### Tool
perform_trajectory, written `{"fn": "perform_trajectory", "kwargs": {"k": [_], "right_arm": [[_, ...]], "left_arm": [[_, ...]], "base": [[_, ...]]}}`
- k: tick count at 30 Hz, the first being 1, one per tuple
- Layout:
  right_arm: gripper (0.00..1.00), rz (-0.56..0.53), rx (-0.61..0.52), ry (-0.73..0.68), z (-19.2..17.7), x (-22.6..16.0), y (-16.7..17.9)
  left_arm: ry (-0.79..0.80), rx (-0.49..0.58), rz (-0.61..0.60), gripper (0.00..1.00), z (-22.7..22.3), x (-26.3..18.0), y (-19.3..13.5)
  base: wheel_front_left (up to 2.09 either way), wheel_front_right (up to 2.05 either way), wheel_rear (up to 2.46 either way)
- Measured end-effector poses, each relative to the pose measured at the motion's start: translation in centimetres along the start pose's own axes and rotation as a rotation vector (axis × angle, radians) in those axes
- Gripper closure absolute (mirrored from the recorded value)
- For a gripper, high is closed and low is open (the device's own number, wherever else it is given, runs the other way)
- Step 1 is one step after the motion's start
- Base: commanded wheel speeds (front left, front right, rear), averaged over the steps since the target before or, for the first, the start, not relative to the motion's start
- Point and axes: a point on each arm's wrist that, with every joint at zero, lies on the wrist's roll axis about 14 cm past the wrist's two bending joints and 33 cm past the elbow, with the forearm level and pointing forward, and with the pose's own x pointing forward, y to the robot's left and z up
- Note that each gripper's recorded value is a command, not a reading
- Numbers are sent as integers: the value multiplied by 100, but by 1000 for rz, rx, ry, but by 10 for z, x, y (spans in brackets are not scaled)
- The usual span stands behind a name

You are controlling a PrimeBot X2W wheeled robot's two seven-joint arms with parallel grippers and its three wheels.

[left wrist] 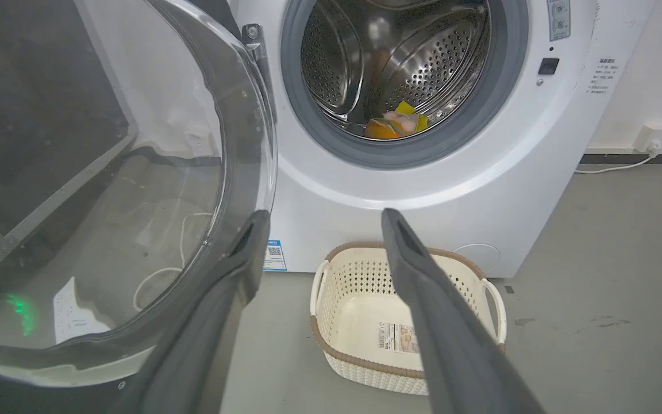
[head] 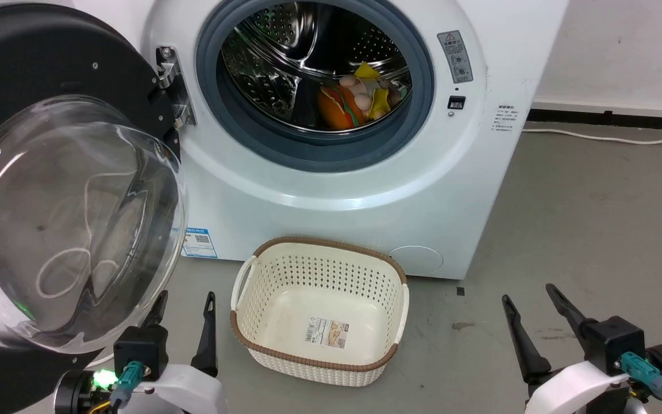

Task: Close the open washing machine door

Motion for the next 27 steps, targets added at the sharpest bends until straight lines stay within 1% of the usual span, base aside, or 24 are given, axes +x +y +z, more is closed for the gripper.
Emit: {"fn": "perform_trajectory", "kwargs": {"k": [16, 25, 27], "right_arm": [[0, 15, 11, -17, 0, 3, 5], [0, 67, 13, -36, 3, 12, 21], [0, 100, 14, -44, 5, 16, 32]], "left_arm": [[-29, 0, 7, 0, 4, -4, 2], [-49, 3, 48, 0, 7, -14, 16], [-58, 6, 74, 0, 8, -20, 25]], "base": [[0, 0, 0], [0, 0, 0], [0, 0, 0]]}}
